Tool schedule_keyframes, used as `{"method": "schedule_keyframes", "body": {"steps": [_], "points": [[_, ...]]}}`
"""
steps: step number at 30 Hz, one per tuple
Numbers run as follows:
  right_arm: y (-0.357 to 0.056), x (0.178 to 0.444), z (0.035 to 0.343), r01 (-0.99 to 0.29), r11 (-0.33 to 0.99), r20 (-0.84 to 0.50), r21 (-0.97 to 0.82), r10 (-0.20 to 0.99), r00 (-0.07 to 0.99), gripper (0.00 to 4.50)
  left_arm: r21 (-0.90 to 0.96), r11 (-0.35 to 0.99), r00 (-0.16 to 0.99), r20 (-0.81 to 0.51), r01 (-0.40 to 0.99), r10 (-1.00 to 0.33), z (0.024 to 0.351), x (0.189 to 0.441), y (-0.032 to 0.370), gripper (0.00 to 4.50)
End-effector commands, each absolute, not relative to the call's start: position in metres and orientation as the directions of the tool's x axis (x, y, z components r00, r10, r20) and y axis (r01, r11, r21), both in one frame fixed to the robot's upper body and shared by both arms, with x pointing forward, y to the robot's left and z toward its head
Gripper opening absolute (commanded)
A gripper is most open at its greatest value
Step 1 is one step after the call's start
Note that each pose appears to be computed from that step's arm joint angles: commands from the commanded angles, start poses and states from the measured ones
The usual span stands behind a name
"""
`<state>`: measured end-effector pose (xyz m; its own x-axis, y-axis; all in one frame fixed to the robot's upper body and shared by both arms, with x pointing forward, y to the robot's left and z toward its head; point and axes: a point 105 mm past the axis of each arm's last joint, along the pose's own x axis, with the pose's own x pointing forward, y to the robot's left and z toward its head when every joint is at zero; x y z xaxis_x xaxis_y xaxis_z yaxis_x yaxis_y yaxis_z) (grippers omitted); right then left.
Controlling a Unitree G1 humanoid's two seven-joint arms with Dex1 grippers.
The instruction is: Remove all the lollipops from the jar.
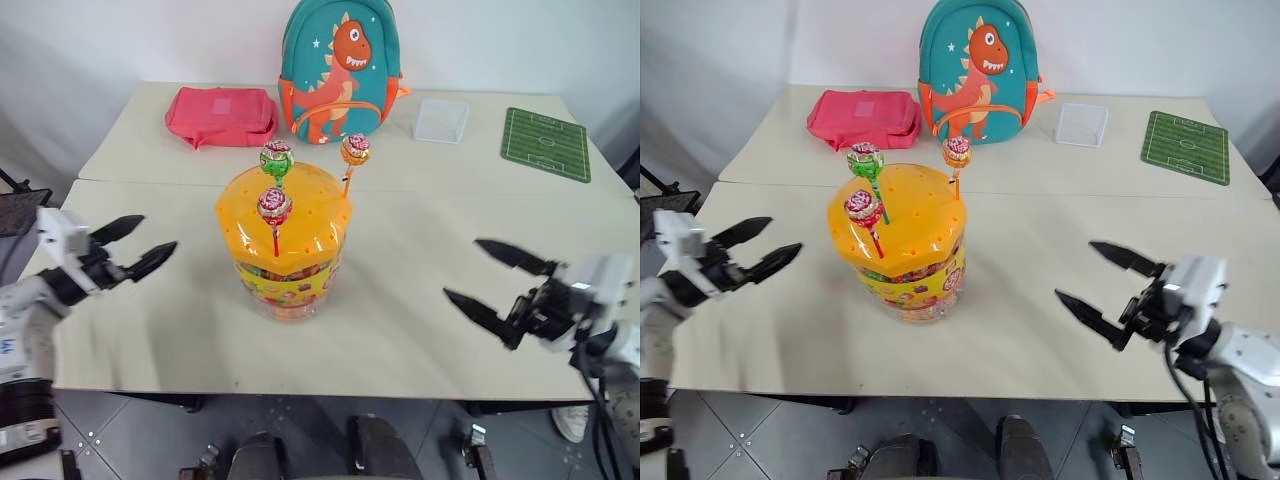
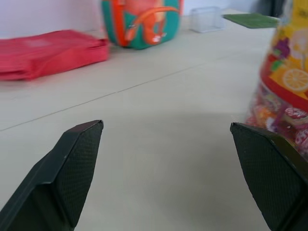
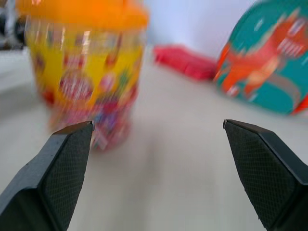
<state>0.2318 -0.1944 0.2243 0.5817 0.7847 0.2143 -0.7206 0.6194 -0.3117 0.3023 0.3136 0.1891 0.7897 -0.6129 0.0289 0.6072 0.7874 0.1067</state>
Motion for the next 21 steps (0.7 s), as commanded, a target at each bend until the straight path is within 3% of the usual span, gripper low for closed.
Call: {"method": "schedule_keyframes", "body": {"steps": [1,5,10,17,21], "points": [[-0.196,0.22,0.255,-0.703,0.591,0.242,-0.394,0.805,0.541,4.49,0.044,0.681,0.676,0.088,0.731,-0.731,0.229,0.276,0.313,4.5],[-0.19,0.212,0.263,-0.734,0.535,0.257,-0.419,0.845,0.469,4.49,0.055,0.627,0.613,0.159,0.777,-0.774,0.265,0.268,0.296,4.5],[-0.175,0.223,0.272,-0.78,0.492,0.294,-0.387,0.867,0.402,4.49,0.082,0.55,0.542,0.102,0.831,-0.834,0.257,0.265,0.265,4.5],[-0.119,0.251,0.285,-0.913,0.339,0.24,-0.228,0.928,0.285,4.49,0.066,0.434,0.402,0.274,0.899,-0.874,0.284,0.251,0.231,4.5],[-0.099,0.265,0.29,-0.94,0.294,0.206,-0.172,0.944,0.257,4.49,0.067,0.395,0.36,0.298,0.916,-0.884,0.284,0.243,0.216,4.5]]}}
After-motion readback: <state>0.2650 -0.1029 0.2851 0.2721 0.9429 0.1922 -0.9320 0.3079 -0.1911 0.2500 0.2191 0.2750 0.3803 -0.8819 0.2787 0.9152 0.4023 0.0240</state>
